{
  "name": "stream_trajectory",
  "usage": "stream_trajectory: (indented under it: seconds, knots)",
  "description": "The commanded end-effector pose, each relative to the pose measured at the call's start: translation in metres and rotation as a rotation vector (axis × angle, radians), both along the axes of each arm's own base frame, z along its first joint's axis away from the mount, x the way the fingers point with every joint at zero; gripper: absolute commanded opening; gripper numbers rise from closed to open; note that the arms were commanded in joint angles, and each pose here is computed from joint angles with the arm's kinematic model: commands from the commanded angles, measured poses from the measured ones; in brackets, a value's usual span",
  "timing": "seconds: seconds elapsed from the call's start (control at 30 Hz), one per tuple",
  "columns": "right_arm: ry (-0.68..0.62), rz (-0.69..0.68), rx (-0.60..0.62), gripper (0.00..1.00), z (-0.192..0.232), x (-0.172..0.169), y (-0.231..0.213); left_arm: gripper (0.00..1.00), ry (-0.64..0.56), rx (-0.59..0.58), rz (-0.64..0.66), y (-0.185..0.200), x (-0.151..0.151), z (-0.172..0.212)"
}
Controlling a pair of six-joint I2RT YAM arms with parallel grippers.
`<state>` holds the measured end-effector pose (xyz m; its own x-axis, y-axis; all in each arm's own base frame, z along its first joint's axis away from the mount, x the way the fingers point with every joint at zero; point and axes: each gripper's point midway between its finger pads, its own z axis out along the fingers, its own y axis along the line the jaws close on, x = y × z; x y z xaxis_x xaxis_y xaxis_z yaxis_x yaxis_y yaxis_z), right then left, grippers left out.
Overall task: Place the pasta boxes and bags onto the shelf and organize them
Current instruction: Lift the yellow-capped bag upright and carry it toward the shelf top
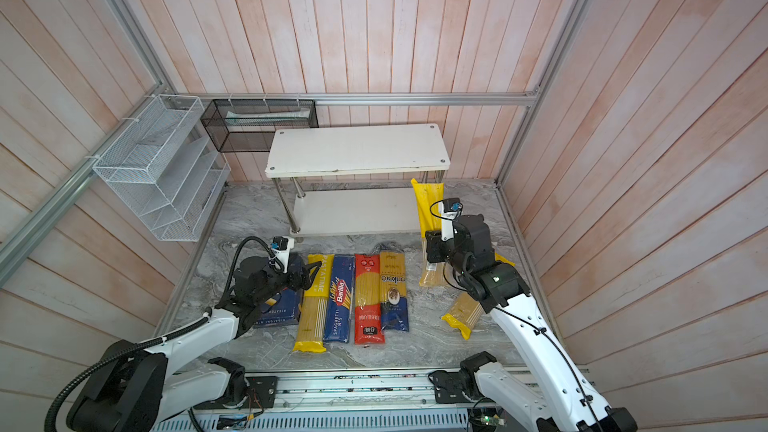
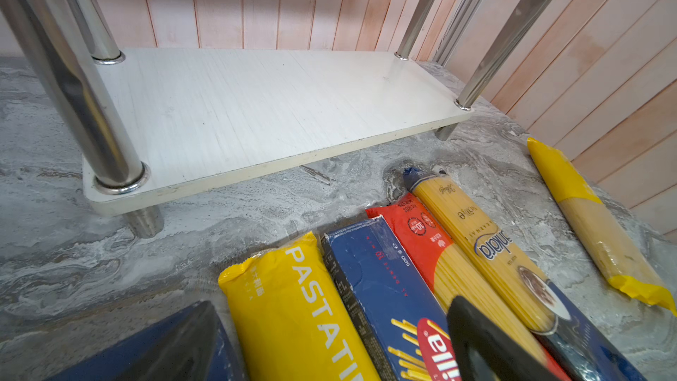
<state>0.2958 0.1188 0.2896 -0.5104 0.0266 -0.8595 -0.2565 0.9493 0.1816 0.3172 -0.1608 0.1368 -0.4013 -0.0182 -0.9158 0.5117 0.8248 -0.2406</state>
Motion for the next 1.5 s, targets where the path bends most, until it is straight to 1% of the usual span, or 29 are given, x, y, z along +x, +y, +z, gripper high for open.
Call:
stream_trajectory:
  seconds: [0.0,0.23,0.37,0.53,0.77,1.13,1.27,1.47]
  knots:
    - [-0.188,-0.011,0.05,0.15,0.067,0.006,-0.001,1.0,-0.033,0.004,-0.006,-0.002,0.003,0.011]
    - [-0.227,-0.018,0.056,0.15,0.092,0.01,-0.001,1.0,-0.032,0.006,-0.005,-0.002,0.004,0.01]
    - [-0.241,-0.023,0.048,0.15,0.106,0.022,0.002,1.0,-0.046,-0.004,-0.046,-0.008,-0.001,0.013]
    - [-0.283,-0.009,0.053,0.15,0.133,0.035,0.009,1.0,-0.046,0.007,-0.02,-0.004,0.001,0.013]
    - [-0.318,-0.019,0.041,0.15,0.154,0.049,0.011,1.0,-0.042,0.008,-0.017,-0.003,0.002,0.012]
    - [-0.408,-0.015,0.015,0.15,0.202,0.082,0.009,1.0,-0.051,0.002,-0.023,-0.004,0.0,0.014]
    - [-0.43,-0.027,-0.008,0.16,0.219,0.097,0.001,0.99,-0.051,0.004,-0.021,-0.004,0.0,0.013]
    - [-0.457,0.001,0.009,0.16,0.236,0.113,0.003,1.0,-0.054,0.008,-0.017,-0.003,0.0,0.014]
